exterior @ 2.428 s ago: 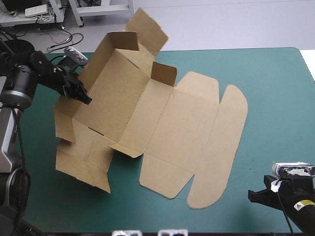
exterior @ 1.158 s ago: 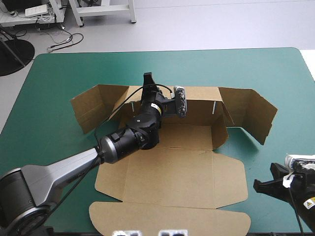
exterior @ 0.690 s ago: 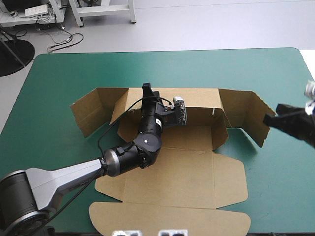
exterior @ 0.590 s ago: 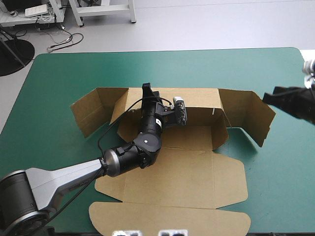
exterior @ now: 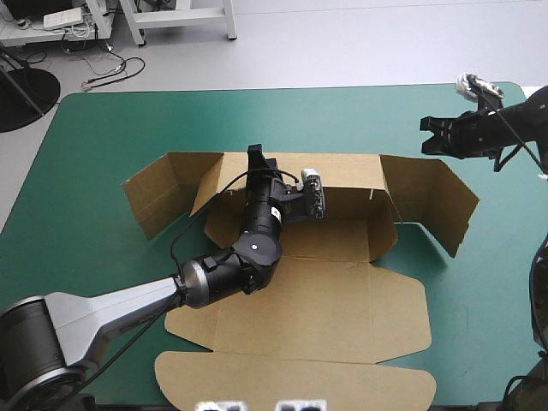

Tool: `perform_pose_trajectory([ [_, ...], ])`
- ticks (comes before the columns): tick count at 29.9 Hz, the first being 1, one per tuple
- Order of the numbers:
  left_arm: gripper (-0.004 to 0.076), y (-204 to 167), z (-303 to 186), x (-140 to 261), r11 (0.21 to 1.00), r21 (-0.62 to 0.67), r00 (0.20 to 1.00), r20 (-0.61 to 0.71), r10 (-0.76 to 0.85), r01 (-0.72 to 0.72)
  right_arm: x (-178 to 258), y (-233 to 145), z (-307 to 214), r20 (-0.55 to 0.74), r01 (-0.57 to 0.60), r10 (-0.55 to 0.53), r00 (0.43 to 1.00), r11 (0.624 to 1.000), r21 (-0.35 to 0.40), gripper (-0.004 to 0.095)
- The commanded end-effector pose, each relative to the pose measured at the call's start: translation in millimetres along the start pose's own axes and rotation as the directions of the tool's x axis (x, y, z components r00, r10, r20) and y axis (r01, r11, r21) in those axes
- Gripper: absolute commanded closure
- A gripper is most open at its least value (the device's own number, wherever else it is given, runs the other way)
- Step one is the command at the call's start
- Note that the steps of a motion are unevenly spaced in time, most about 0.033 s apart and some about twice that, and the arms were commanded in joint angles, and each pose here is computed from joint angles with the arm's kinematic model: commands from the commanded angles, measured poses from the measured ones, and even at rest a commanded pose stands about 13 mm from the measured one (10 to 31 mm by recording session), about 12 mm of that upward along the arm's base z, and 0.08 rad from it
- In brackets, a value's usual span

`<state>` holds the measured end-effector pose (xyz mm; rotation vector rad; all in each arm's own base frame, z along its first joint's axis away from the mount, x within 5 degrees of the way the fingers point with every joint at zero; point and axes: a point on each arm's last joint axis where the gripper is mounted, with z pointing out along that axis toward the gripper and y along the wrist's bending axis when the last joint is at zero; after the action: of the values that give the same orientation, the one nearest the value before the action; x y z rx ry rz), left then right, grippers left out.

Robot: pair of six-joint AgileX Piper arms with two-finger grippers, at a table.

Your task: Fold the box

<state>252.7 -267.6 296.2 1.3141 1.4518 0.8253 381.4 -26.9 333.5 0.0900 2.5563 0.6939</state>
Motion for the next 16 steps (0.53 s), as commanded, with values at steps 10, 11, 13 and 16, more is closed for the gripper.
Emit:
perform_pose_trajectory([
  [10, 0.0733, 22.9, -11.8, 3.4, 0.995, -0.076, 0.998, -0.015, -0.06, 0.058, 21.3, 34.4, -30.5, -0.041, 0.111, -0.112, 0.993, 0.993, -0.032, 0.0923],
  [11, 0.0733, 22.7, -11.7, 3.5, 0.995, -0.074, 0.998, -0.017, -0.062, 0.061, 25.9, 34.4, -31.4, -0.048, 0.114, -0.115, 0.992, 0.993, -0.029, 0.0923],
  [13, 0.0733, 22.3, -11.7, 3.7, 0.995, -0.069, 0.998, -0.019, -0.067, 0.065, 37.5, 33.2, -31.6, -0.069, 0.121, -0.122, 0.99, 0.992, -0.022, 0.0923],
  [16, 0.0733, 20.9, -11.7, 4.4, 0.995, -0.055, 0.996, -0.026, -0.081, 0.08, 57.3, 31.3, -28.9, -0.09, 0.141, -0.144, 0.985, 0.989, -0.035, 0.0923],
])
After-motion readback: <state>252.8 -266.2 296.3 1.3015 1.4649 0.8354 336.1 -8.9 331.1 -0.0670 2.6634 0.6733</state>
